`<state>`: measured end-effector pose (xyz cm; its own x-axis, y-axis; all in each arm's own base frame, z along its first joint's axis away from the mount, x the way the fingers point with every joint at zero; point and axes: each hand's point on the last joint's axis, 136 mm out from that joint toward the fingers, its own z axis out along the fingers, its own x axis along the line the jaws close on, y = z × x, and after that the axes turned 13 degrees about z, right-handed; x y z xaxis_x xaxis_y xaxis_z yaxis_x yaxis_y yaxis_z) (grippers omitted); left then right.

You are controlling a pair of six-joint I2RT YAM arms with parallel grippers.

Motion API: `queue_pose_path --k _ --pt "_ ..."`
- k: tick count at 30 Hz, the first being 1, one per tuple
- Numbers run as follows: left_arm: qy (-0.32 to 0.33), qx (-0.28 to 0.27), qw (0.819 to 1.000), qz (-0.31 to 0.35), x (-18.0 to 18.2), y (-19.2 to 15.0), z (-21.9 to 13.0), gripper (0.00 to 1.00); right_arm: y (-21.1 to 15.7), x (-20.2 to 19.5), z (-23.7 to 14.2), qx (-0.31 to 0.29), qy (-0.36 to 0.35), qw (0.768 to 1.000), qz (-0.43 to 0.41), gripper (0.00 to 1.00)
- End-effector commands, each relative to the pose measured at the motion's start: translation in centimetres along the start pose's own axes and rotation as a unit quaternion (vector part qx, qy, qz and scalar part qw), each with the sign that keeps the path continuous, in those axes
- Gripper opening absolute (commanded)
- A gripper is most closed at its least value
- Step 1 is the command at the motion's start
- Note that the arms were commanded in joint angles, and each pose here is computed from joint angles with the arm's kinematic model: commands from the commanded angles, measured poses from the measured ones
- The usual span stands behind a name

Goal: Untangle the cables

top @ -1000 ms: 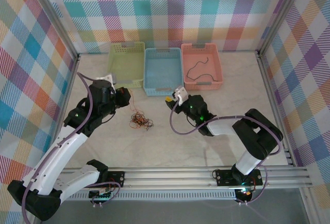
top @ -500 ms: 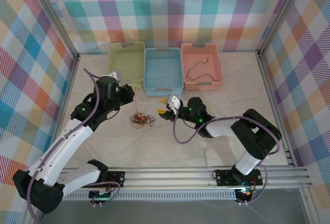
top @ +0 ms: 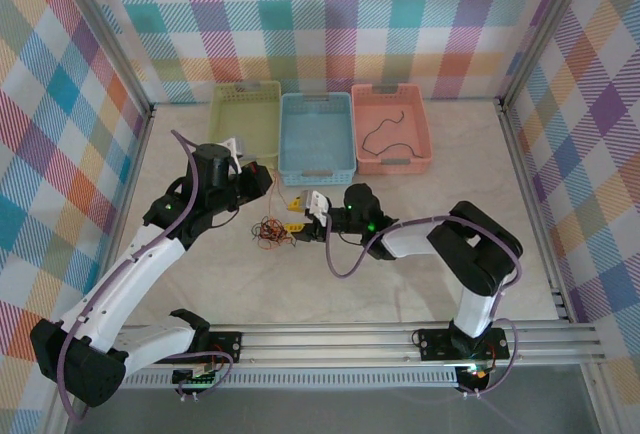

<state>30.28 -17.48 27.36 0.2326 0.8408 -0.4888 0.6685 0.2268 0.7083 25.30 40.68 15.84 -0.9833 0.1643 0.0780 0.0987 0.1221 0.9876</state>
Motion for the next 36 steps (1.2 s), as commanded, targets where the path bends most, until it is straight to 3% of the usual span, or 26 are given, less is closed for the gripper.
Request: queue_pose_path --k 1,21,30,36 --pt "-0.042 -0.011 0.999 -0.009 -1.8 1.0 -0.5 0.0 -0.3 0.6 1.4 0.012 0.02 1.0 0.006 0.48" --pt "-0.061 -0.017 0.998 -0.004 -3.0 1.6 -1.8 0.0 0.1 -3.1 6.7 0.034 -0.013 0.998 0.043 0.5" --pt "-0.074 -0.02 0.997 -0.002 -3.8 2.0 -2.5 0.0 -1.7 -3.2 7.4 0.044 -0.012 0.997 0.056 0.49" --pt "-0.071 -0.024 0.997 -0.003 -3.5 1.9 -2.7 0.0 -1.0 -3.6 6.7 0.031 -0.034 0.998 0.039 0.48"
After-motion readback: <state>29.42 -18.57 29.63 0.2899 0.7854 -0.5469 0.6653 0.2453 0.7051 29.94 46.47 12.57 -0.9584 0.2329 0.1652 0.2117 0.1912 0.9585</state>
